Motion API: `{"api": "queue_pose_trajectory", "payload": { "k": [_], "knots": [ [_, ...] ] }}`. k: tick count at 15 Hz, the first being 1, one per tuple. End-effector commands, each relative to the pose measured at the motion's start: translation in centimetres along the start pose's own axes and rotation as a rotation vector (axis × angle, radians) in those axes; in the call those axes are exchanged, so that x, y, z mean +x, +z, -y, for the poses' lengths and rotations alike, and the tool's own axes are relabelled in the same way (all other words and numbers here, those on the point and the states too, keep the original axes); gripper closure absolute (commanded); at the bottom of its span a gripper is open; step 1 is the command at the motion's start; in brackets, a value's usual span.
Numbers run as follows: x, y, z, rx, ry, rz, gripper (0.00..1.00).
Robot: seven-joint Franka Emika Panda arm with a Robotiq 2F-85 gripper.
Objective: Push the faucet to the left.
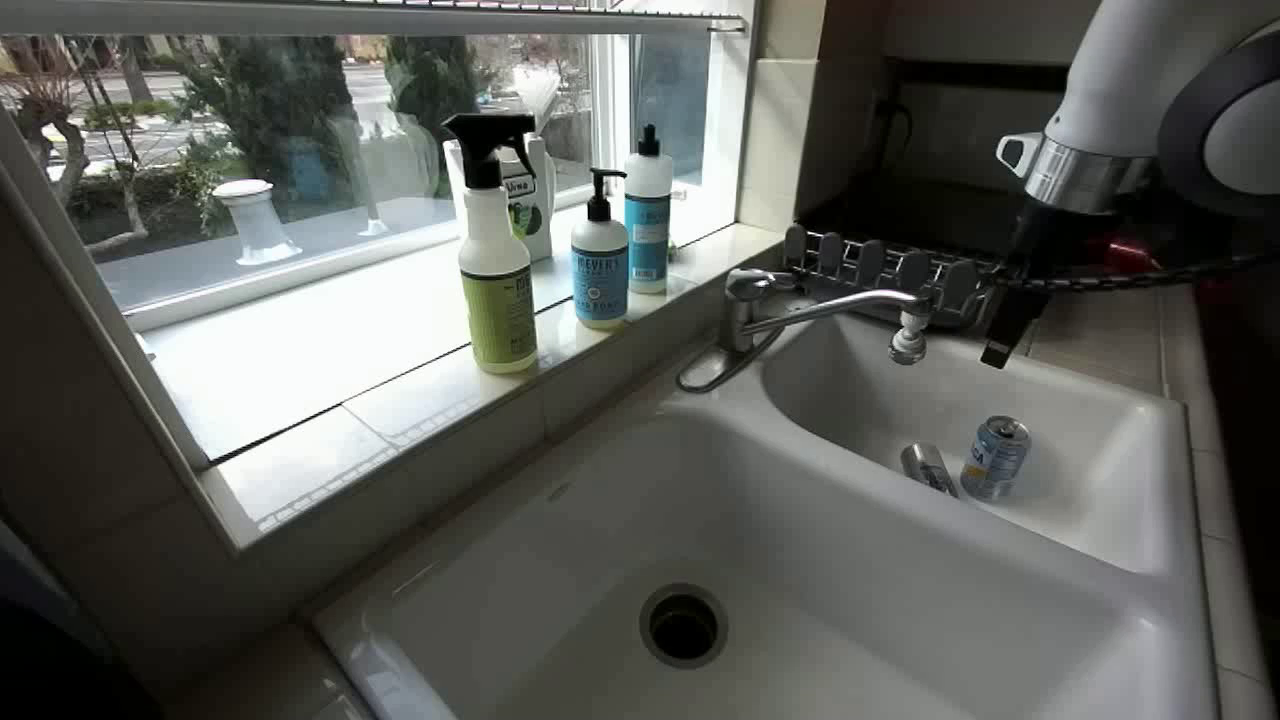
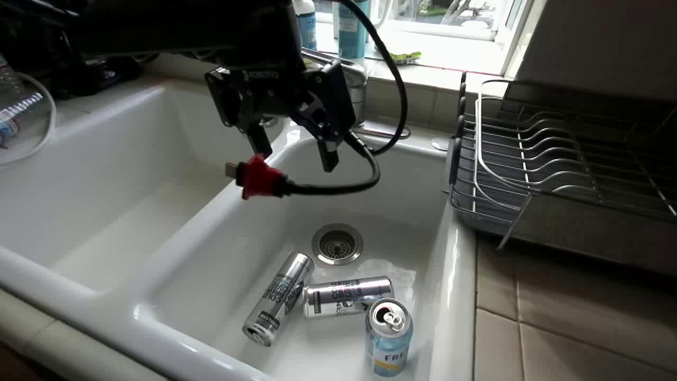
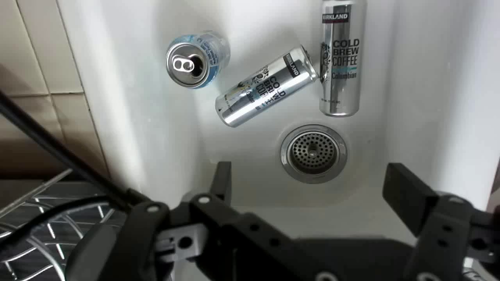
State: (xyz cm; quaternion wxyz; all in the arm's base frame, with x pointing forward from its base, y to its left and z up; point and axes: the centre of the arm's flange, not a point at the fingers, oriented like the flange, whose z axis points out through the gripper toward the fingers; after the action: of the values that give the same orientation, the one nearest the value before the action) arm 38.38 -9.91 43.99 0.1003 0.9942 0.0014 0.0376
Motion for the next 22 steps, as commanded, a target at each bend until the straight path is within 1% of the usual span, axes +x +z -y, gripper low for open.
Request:
{"api": "queue_pose_trajectory", "payload": {
  "k": [1, 8, 13, 15, 16, 19, 22],
  "knots": [
    [0.0, 0.0, 0.0, 0.0, 0.0, 0.0, 0.0],
    [0.0, 0.0, 0.0, 0.0, 0.0, 0.0, 0.0],
    [-1.2, -3.1, -0.7, -0.005, 0.013, -0.047, 0.0],
    [-1.4, -4.4, -1.0, 0.028, 0.016, -0.08, 0.0],
    [-1.2, -4.9, -1.0, 0.063, 0.008, -0.102, 0.0],
    [-0.4, -6.1, -0.9, 0.159, 0.052, -0.127, 0.0],
    [0.8, -7.5, 0.1, 0.22, 0.025, -0.153, 0.0]
  ]
}}
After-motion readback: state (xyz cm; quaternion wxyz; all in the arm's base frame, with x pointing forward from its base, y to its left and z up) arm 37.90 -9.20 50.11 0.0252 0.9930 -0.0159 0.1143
